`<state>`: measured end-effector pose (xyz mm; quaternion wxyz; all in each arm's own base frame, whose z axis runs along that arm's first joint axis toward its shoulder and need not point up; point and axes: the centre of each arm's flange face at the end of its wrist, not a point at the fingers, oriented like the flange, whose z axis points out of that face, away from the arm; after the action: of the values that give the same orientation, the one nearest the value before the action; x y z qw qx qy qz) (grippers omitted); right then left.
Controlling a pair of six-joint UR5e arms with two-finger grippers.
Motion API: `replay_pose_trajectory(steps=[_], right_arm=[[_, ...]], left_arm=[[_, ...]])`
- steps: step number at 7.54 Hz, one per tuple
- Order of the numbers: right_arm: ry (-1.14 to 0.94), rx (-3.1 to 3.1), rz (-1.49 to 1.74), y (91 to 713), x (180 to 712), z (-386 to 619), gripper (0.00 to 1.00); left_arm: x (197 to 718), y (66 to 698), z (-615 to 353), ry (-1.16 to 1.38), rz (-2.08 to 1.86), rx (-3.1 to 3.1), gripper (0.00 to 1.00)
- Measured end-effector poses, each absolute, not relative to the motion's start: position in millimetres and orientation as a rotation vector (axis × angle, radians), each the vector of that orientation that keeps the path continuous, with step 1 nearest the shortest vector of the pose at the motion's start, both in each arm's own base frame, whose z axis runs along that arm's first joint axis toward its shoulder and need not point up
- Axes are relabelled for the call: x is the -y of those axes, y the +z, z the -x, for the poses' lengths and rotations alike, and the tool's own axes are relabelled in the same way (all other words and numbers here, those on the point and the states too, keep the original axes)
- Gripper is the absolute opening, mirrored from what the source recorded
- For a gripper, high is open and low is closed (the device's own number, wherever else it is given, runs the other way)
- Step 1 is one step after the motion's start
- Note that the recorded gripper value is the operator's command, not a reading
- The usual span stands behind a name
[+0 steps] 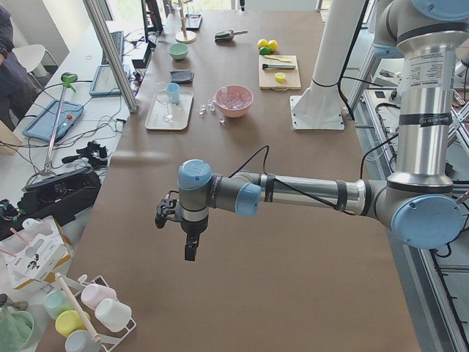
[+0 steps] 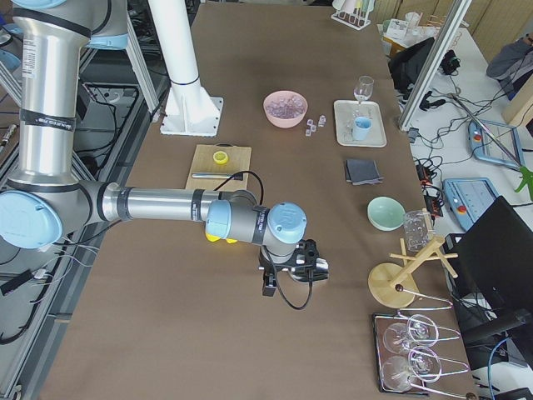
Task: Put ice in cup with scoop
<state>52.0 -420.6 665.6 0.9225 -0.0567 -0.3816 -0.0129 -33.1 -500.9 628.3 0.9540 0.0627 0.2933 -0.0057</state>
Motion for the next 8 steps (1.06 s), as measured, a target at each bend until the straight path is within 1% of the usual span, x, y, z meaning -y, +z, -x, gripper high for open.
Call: replay_pose_trajectory(steps=[2, 8], right_arm=[[0.002, 0.785, 0.092, 670, 407, -80, 1.00], [-0.011, 0.738, 0.035, 647, 411, -89, 1.00]], left_arm=[[501, 629, 33, -0.012, -0.125, -0.595, 0.99], [501, 629, 33, -0.011, -0.126, -0.596, 0.99]])
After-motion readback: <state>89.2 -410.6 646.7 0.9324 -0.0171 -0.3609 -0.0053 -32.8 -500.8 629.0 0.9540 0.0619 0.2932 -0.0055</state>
